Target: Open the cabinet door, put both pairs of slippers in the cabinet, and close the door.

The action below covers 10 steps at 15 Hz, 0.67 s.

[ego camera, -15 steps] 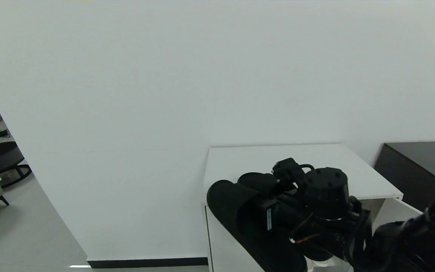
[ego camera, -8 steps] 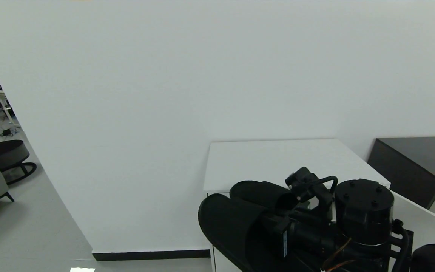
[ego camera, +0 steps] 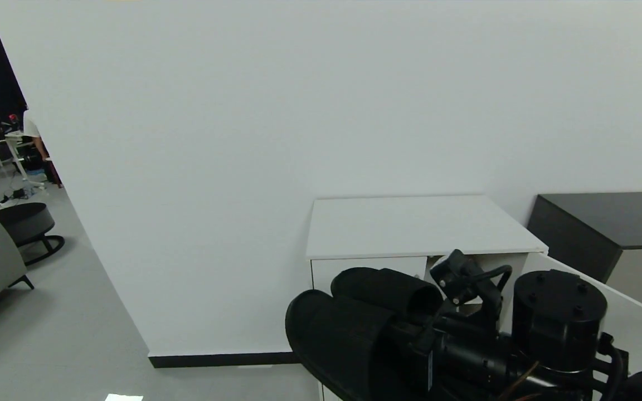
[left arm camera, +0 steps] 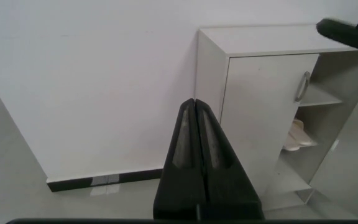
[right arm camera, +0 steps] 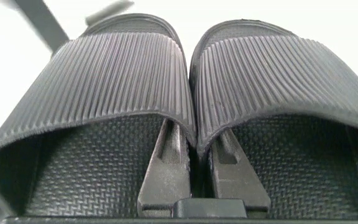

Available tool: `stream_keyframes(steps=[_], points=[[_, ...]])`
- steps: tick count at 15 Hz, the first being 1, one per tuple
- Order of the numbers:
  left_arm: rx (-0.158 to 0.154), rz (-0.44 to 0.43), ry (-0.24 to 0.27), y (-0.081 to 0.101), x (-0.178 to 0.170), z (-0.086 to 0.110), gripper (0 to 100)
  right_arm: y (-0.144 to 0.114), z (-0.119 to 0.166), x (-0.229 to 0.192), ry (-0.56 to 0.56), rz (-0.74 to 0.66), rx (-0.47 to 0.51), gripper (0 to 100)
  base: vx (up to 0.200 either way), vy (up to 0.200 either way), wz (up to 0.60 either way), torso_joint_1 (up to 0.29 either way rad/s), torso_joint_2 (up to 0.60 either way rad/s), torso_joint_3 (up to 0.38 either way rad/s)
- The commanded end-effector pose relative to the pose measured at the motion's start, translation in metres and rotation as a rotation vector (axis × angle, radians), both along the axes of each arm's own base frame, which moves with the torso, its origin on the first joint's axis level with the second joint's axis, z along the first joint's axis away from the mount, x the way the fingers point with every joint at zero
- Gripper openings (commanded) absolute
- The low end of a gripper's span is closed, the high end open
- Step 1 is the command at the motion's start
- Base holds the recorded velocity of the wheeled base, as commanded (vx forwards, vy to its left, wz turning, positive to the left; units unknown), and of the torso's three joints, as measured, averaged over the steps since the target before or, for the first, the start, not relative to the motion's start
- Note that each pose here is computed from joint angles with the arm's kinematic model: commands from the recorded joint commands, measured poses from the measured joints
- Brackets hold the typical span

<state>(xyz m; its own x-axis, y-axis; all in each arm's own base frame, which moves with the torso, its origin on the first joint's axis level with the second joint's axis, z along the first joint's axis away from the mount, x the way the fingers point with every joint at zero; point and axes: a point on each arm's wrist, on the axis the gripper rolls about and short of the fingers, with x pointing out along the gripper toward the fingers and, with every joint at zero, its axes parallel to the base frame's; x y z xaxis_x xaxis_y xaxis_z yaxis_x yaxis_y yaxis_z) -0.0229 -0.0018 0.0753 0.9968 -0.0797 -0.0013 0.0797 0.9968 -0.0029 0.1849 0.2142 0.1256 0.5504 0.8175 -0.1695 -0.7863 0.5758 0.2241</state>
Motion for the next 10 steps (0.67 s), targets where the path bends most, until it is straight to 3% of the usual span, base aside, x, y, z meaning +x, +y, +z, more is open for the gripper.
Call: stream_keyframes(steps=[1, 4, 7, 10], points=[[0.0, 0.0, 0.002, 0.0, 0.0, 0.0, 0, -0.007, -0.01, -0.005, 0.017, 0.056, 0.0, 0, 0.0, 0.0, 0.0, 0.0, 0.0, 0.0], [0.0, 0.0, 0.002, 0.0, 0.0, 0.0, 0, -0.013, -0.02, -0.006, 0.019, 0.123, 0.02, 0, 0.0, 0.0, 0.0, 0.0, 0.0, 0.0], [-0.002, 0.0, 0.002, 0.0, 0.0, 0.0, 0, -0.012, -0.035, -0.005, -0.039, 0.144, 0.073, 0, 0.0, -0.2, 0.0, 0.004, 0.0, -0.001], [-0.002, 0.0, 0.002, 0.0, 0.0, 0.0, 0, -0.014, -0.043, -0.008, -0.022, 0.186, 0.051, 0, 0.0, -0.2, 0.0, 0.007, 0.0, 0.001]])
